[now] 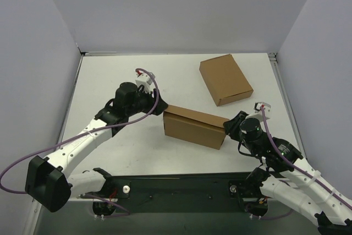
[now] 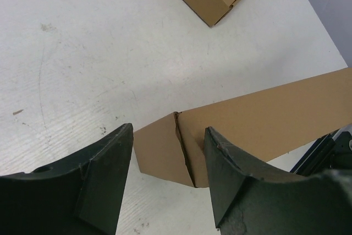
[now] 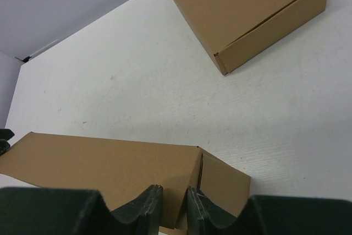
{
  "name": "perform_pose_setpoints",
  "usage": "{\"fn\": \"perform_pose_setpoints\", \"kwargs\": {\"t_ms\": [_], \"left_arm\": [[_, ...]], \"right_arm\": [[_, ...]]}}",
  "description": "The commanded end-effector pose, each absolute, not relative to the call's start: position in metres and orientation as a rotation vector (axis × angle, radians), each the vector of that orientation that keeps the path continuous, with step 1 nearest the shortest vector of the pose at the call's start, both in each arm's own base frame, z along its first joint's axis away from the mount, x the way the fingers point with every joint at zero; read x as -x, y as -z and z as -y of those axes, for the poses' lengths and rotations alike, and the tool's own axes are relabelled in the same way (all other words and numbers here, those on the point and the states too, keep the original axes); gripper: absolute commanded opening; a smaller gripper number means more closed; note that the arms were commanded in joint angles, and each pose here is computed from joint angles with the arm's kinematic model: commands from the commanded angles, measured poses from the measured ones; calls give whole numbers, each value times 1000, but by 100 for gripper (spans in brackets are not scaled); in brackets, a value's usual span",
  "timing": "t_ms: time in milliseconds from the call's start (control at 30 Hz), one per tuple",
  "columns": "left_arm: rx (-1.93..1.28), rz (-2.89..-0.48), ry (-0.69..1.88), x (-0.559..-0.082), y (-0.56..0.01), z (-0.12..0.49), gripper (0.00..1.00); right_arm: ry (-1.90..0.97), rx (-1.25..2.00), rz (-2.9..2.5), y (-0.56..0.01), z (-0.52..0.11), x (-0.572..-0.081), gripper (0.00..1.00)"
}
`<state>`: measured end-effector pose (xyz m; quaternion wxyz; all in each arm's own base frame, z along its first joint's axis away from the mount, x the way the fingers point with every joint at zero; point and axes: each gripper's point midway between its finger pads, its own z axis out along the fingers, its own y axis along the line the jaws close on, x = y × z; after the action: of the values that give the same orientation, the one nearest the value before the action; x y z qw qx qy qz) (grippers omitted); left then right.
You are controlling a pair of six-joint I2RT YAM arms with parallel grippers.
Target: Fold the paper box
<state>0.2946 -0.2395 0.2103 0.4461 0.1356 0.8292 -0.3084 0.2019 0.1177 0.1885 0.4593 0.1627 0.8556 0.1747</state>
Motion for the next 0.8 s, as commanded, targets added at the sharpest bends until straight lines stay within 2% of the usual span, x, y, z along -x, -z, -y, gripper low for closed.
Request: {"fn": "perform_pose_setpoints", "kwargs": {"t_ms": [0, 200, 500, 767], "left_arm": [[-368, -1977, 864, -288, -217, 250, 63], [-347, -2012, 827, -280, -197, 239, 62], [-322, -1953, 846, -276, -215, 236, 63], [-255, -1885, 896, -283, -257, 240, 65]], "right_arm": [[-178, -290, -2300, -134, -89, -175, 19], [-168, -282, -2287, -140, -86, -176, 19], [-155, -281, -2293, -137, -85, -175, 19], [-158, -276, -2298, -138, -86, -175, 19]]}}
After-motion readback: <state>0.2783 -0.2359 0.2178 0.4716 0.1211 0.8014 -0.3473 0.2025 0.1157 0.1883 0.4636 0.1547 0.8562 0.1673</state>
